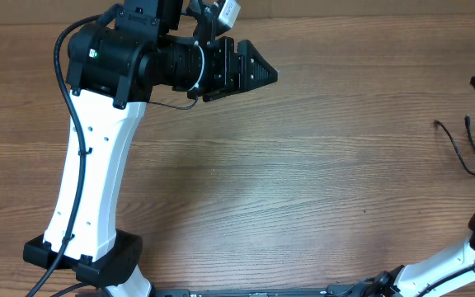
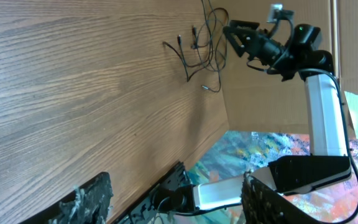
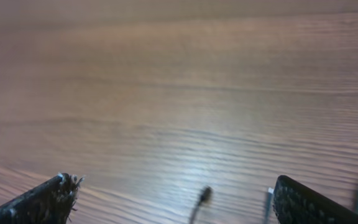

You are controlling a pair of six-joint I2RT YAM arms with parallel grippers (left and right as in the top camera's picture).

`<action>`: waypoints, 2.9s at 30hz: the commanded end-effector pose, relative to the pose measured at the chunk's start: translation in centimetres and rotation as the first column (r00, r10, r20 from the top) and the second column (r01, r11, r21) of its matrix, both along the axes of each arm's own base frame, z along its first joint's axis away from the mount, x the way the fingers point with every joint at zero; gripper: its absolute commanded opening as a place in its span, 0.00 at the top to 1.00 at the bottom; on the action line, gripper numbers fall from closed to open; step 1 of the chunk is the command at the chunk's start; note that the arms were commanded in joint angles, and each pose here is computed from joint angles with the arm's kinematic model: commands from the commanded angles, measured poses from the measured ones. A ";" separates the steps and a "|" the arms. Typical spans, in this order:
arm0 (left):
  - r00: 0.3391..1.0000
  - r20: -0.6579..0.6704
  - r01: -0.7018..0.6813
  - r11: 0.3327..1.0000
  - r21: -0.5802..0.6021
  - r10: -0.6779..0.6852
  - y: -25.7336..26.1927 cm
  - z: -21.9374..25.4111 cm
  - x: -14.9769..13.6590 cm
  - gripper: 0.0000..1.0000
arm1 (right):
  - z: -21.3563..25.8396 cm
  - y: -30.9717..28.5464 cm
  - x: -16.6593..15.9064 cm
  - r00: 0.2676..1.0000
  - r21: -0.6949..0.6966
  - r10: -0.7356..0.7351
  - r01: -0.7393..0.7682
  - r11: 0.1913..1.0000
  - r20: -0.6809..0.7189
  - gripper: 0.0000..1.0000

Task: Untangle cables

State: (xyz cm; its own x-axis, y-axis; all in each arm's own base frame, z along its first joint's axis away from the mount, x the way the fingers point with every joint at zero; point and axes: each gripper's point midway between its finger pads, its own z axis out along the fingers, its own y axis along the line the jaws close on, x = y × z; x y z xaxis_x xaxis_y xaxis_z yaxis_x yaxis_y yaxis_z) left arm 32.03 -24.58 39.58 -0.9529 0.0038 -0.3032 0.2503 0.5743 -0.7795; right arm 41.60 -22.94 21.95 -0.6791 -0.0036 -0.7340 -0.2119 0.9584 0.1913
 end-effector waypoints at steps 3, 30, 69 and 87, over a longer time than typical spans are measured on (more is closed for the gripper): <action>1.000 0.005 0.005 1.000 -0.013 -0.005 -0.2 0.2 0.2 0.31 | -4.6 -1.6 -2.1 0.987 -0.209 -0.015 -0.019 0.978 -0.159 0.00; 0.995 -0.016 -0.102 0.995 -0.017 0.102 2.8 0.3 2.3 0.30 | -12.9 -8.2 -2.3 0.872 -0.252 -0.474 0.435 0.865 -0.122 0.96; 0.983 0.184 0.005 0.985 -0.172 0.027 4.0 5.5 1.8 0.39 | 17.6 1.4 2.8 0.726 0.124 -0.268 0.247 0.961 0.633 0.05; 0.825 0.480 -0.435 0.877 0.203 0.298 18.2 6.7 -4.2 0.95 | 22.3 25.2 -6.1 0.832 -0.018 0.068 -0.069 0.997 0.551 0.00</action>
